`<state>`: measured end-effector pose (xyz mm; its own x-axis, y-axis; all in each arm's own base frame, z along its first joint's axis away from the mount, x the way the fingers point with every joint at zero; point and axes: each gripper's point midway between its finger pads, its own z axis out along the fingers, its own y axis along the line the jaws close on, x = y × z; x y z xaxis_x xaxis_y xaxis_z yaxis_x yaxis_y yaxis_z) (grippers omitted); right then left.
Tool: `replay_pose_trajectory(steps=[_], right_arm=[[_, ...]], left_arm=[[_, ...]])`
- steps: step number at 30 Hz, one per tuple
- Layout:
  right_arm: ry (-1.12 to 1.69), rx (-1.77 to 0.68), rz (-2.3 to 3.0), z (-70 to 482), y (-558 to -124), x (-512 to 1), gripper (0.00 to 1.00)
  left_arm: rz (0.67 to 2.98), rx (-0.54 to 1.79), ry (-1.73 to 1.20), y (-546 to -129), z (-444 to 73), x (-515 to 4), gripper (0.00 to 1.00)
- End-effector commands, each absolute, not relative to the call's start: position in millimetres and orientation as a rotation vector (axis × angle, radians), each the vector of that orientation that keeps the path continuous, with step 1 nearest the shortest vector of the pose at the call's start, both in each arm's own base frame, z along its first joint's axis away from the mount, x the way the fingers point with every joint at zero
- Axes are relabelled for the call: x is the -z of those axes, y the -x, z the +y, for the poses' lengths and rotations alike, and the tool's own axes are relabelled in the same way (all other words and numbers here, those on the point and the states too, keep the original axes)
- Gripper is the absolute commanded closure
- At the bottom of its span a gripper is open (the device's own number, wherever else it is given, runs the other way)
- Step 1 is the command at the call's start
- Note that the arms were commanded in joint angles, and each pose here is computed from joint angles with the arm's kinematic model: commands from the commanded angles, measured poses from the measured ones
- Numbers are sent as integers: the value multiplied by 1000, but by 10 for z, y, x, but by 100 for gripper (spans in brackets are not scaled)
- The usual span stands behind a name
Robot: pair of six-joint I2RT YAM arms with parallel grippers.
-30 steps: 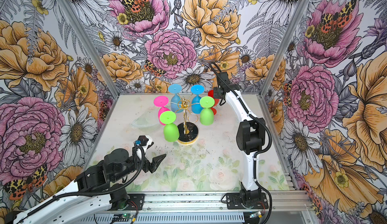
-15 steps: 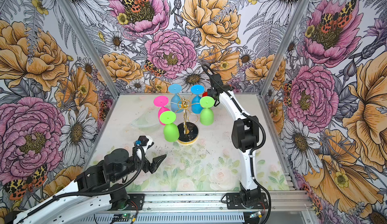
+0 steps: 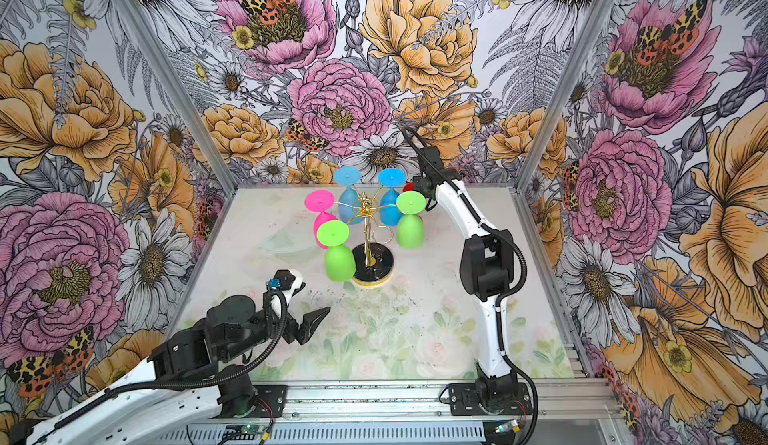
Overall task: Take the wine glass off the wine glass rack
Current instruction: 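Lower the red glass onto the table beyond the rack and open the right gripper, then lift the right gripper up and away from the standing red glass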
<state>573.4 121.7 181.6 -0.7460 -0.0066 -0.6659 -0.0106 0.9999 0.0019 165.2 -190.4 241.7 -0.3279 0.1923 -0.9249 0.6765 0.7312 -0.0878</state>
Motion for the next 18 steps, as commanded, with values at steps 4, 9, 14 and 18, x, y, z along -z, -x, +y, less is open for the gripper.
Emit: replay_pose_trajectory(steps=[4,9,14,18], right_arm=[[7,-6,2370,1211,-5764,-1996,77],[6,-26,2357,1201,-5707,-2119,67],[-22,-74,2325,1150,-5581,-2382,53],[-58,-153,2312,1096,-5442,-2552,49]], left_arm=[[1854,620,-663,-1617,-1911,-2549,4],[1853,624,-665,-1614,-1917,-2555,3],[1861,626,-658,-1618,-1918,-2551,3],[1892,629,-663,-1634,-1941,-2514,3]])
